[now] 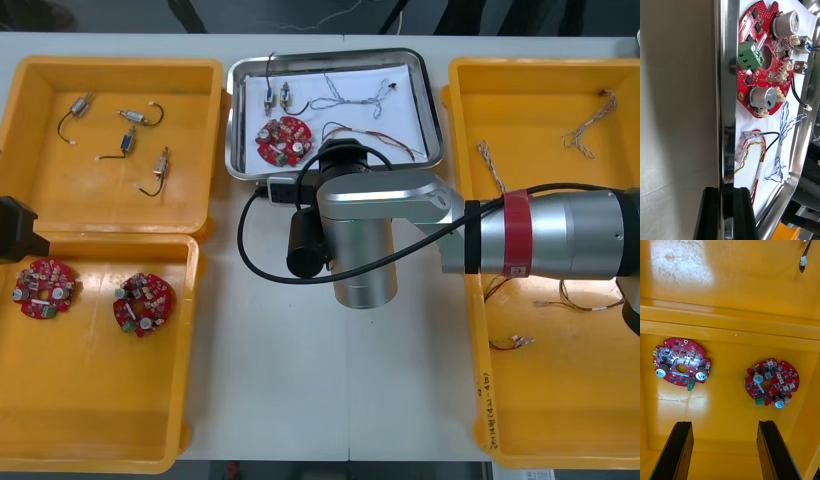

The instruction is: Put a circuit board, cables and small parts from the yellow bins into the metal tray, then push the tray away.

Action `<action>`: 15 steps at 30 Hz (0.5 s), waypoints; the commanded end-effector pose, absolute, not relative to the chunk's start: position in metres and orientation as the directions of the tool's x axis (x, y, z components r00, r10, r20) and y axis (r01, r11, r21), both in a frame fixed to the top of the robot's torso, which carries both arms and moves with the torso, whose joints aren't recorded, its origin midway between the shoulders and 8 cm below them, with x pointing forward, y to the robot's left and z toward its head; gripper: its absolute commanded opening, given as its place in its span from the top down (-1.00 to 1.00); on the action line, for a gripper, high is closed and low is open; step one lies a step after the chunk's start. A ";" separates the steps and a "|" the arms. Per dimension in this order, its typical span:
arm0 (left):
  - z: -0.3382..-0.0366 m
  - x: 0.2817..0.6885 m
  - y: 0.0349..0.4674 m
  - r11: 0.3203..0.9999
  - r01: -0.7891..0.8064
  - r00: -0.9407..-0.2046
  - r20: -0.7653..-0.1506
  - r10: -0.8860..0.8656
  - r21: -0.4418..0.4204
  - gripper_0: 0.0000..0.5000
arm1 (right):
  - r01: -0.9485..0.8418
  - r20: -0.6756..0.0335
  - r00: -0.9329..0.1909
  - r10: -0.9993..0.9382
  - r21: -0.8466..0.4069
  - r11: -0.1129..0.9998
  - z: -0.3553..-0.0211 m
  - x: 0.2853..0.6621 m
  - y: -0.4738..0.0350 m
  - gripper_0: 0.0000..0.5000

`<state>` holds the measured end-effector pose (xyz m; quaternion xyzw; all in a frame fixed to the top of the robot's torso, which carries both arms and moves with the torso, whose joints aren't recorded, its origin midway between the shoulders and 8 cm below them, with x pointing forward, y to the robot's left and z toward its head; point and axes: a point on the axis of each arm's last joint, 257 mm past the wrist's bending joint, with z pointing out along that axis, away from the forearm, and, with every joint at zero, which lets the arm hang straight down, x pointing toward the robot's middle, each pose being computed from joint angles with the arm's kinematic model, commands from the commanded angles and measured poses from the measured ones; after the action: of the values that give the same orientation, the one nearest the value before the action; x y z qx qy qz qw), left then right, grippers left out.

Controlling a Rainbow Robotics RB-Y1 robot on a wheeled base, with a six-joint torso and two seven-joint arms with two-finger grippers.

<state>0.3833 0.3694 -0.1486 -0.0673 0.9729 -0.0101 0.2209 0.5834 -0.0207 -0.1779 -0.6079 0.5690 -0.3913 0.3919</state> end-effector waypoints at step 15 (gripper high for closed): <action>-0.132 0.381 0.388 0.997 -0.072 -0.885 -0.462 -0.045 0.042 -1.00 | -0.406 -0.030 0.045 -0.999 -0.914 0.009 -0.186 0.561 -0.004 -1.00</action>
<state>0.3835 0.3697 -0.1481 -0.0679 0.9727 -0.0102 0.2216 0.5752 -0.0261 -0.1899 -0.5991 0.5866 -0.3848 0.3860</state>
